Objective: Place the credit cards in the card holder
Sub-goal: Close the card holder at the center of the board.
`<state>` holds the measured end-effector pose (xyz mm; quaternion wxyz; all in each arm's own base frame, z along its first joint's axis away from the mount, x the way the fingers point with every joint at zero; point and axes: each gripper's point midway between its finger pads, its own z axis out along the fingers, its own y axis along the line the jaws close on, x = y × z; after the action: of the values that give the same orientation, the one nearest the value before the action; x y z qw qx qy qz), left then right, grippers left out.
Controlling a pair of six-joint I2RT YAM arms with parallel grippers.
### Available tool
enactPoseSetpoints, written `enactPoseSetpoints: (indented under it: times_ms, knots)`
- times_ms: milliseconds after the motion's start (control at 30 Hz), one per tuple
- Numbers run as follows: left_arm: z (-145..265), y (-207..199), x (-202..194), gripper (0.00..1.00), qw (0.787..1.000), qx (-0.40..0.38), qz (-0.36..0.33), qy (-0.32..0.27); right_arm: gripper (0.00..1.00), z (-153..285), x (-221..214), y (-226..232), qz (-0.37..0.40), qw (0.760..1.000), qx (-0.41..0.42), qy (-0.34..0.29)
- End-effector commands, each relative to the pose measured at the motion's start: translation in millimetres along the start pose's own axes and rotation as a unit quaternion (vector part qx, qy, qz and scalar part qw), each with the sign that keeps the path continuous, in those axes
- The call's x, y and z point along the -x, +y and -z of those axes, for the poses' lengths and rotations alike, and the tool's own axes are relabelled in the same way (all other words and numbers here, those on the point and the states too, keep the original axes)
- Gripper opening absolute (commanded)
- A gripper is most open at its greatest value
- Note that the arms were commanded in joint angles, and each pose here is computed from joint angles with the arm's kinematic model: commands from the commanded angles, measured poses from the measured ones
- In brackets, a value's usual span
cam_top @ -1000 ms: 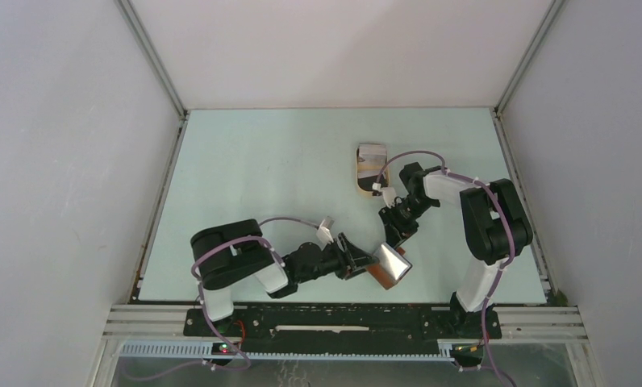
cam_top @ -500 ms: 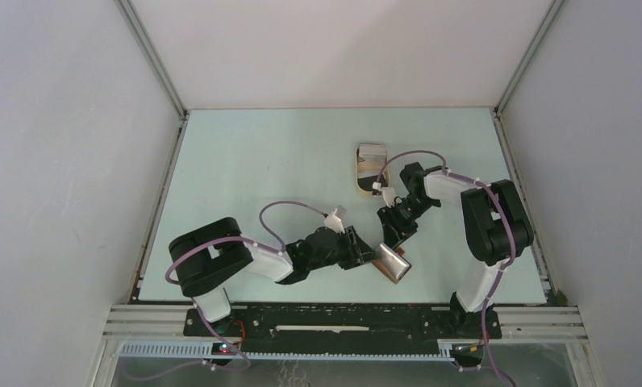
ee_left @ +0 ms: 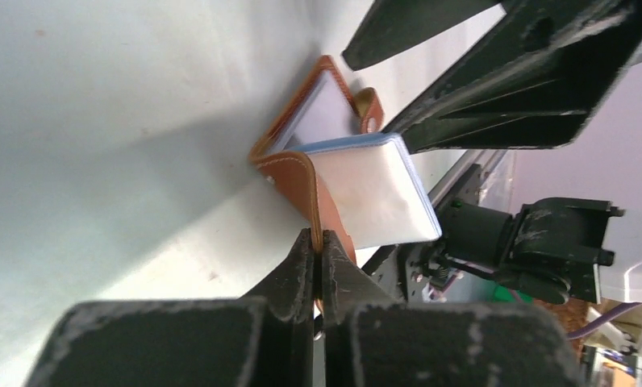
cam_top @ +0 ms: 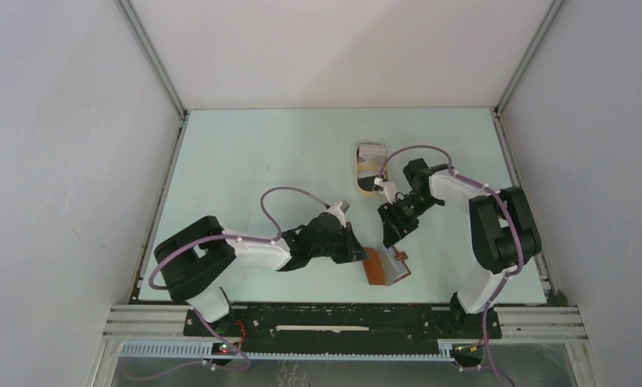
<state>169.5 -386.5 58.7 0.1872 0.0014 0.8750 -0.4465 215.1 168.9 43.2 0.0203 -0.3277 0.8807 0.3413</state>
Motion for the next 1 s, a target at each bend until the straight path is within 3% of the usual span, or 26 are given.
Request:
enactPoseSetpoints:
  times_ms: [0, 233, 367, 433, 500, 567, 633, 767, 967]
  knots:
    - [19, 29, 6, 0.00, 0.996, 0.072, -0.054, 0.027, 0.65, 14, 13, 8, 0.054, 0.998, -0.006, -0.028]
    - [29, 26, 16, 0.00, 0.991, 0.085, -0.090, 0.049, 0.67, 35, 21, 9, 0.113, 0.991, -0.035, -0.059]
    - [26, 16, 21, 0.00, 0.991, 0.072, -0.096, 0.052, 0.66, 51, 16, 20, 0.205, 0.974, -0.026, -0.097]
    - [26, 16, 20, 0.00, 0.991, 0.075, -0.096, 0.060, 0.65, 51, 4, 29, 0.298, 0.948, -0.018, -0.114]
    - [25, 12, 21, 0.00, 0.991, 0.072, -0.098, 0.062, 0.66, 47, -10, 37, 0.425, 0.897, -0.021, -0.116]
    - [26, 10, 21, 0.00, 0.991, 0.068, -0.098, 0.062, 0.69, 38, -23, 39, 0.491, 0.865, -0.028, -0.104]
    - [26, 9, 22, 0.00, 0.991, 0.067, -0.097, 0.062, 0.71, 30, -27, 31, 0.512, 0.853, -0.049, -0.084]
    - [28, 7, 23, 0.00, 0.991, 0.063, -0.100, 0.060, 0.68, 24, -29, 12, 0.509, 0.856, -0.078, -0.039]
    - [29, 7, 22, 0.00, 0.991, 0.061, -0.103, 0.062, 0.65, 10, -37, 8, 0.532, 0.844, -0.071, -0.018]
